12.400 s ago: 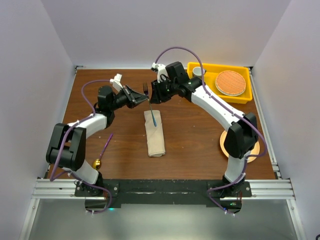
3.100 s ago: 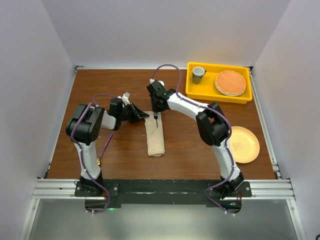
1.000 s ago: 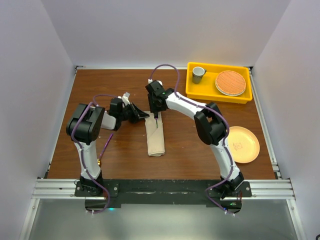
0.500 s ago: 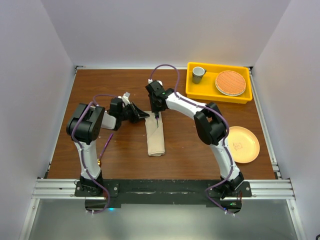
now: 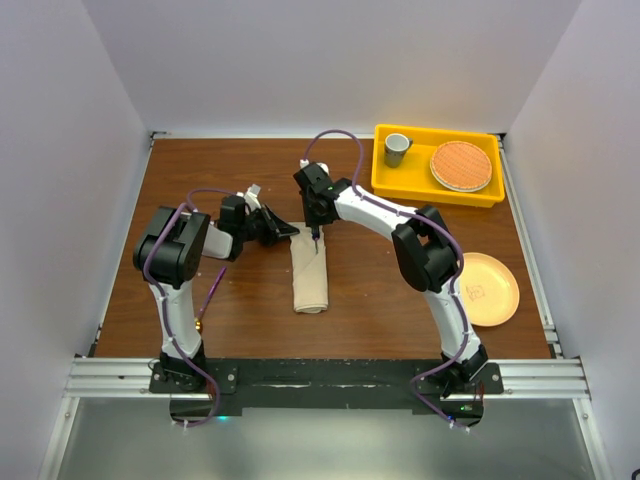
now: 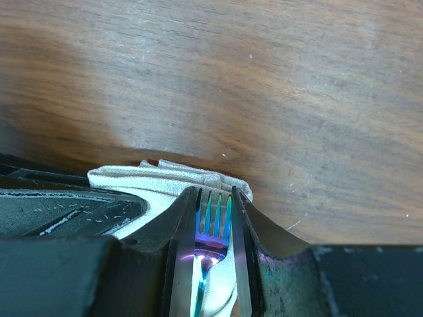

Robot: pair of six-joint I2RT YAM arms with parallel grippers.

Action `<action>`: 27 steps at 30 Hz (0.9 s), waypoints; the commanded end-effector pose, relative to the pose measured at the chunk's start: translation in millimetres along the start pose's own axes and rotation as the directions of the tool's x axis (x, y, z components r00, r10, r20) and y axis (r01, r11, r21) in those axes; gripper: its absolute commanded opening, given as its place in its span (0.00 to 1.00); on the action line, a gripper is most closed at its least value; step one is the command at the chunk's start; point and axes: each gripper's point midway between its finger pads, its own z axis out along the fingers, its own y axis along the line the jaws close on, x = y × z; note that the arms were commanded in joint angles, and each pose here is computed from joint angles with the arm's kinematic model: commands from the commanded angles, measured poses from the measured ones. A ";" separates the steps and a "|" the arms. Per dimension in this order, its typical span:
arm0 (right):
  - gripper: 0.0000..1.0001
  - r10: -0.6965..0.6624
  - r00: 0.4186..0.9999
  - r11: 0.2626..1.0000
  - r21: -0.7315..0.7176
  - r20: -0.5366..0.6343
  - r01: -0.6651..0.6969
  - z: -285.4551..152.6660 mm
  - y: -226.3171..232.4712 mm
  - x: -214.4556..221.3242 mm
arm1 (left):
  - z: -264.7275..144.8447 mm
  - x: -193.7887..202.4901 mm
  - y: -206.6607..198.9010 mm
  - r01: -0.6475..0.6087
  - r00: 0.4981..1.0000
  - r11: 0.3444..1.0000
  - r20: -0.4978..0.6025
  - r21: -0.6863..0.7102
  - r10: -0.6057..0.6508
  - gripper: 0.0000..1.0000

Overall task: Fold the napkin into a case and place the utensils inside
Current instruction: Insert the fork into the folded napkin.

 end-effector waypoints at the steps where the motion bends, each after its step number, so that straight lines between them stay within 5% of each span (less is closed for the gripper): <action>1: 0.23 0.036 0.999 0.999 -0.017 0.024 -0.036 -27.6 1.0 -12.8 | 2.1 -10.6 6.4 -0.009 0.999 1.000 0.038 -0.020 0.010 0.00; 27: 0.22 0.078 0.990 0.997 -0.033 0.114 -0.075 -50.2 6.6 -42.7 | 2.0 -8.8 8.9 -0.006 0.999 1.000 0.037 -0.030 0.007 0.00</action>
